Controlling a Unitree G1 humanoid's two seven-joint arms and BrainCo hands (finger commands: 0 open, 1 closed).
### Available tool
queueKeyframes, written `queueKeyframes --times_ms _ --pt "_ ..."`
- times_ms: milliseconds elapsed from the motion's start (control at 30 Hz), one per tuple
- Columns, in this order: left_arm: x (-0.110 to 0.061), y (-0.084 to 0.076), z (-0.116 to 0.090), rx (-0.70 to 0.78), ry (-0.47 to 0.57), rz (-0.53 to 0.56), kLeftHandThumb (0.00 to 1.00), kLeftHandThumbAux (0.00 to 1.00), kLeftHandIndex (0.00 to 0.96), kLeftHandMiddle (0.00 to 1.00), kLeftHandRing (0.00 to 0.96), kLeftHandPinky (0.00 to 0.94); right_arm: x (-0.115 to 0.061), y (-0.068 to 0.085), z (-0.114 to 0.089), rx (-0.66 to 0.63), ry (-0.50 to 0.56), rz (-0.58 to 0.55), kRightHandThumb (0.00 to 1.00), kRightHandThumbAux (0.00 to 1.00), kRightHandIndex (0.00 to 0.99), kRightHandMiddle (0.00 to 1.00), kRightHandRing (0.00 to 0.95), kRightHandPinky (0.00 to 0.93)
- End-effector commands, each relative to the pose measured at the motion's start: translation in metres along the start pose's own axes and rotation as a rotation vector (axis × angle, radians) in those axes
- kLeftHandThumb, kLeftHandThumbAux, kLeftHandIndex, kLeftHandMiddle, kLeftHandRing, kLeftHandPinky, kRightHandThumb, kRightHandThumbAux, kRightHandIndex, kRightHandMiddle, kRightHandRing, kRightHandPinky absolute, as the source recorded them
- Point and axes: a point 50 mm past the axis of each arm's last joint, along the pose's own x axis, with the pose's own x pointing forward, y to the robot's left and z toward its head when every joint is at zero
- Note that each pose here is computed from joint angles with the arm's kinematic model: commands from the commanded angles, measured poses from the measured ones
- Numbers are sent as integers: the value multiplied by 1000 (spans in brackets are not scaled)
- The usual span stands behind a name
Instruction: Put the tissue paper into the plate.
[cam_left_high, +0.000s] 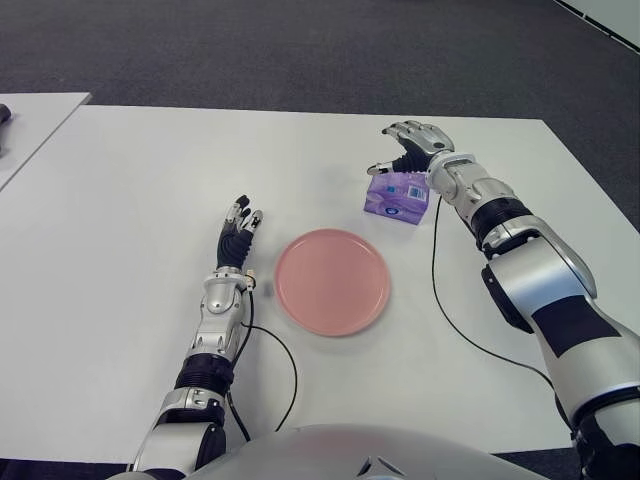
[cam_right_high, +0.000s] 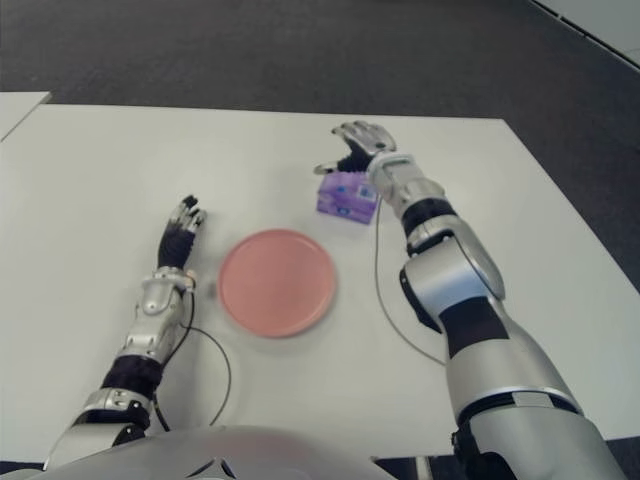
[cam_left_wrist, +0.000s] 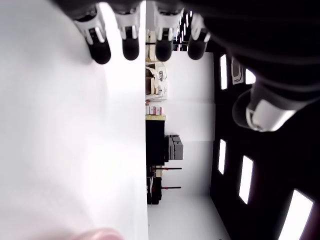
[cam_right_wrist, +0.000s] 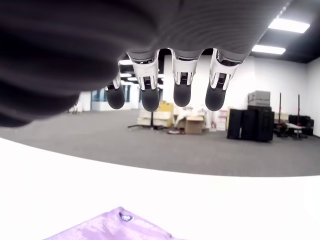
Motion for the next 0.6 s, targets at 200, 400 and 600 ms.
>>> queueKeyframes --times_ms 200,400,600 --pt "-8 5 -13 5 62 15 0 436 0 0 0 0 -6 28 3 19 23 94 413 245 0 0 0 0" --pt "-8 4 -13 5 63 11 0 440 0 0 0 0 -8 38 6 26 26 113 420 250 0 0 0 0" --pt "-9 4 -14 7 63 15 0 433 0 0 0 0 -9 47 11 40 21 133 424 253 0 0 0 0"
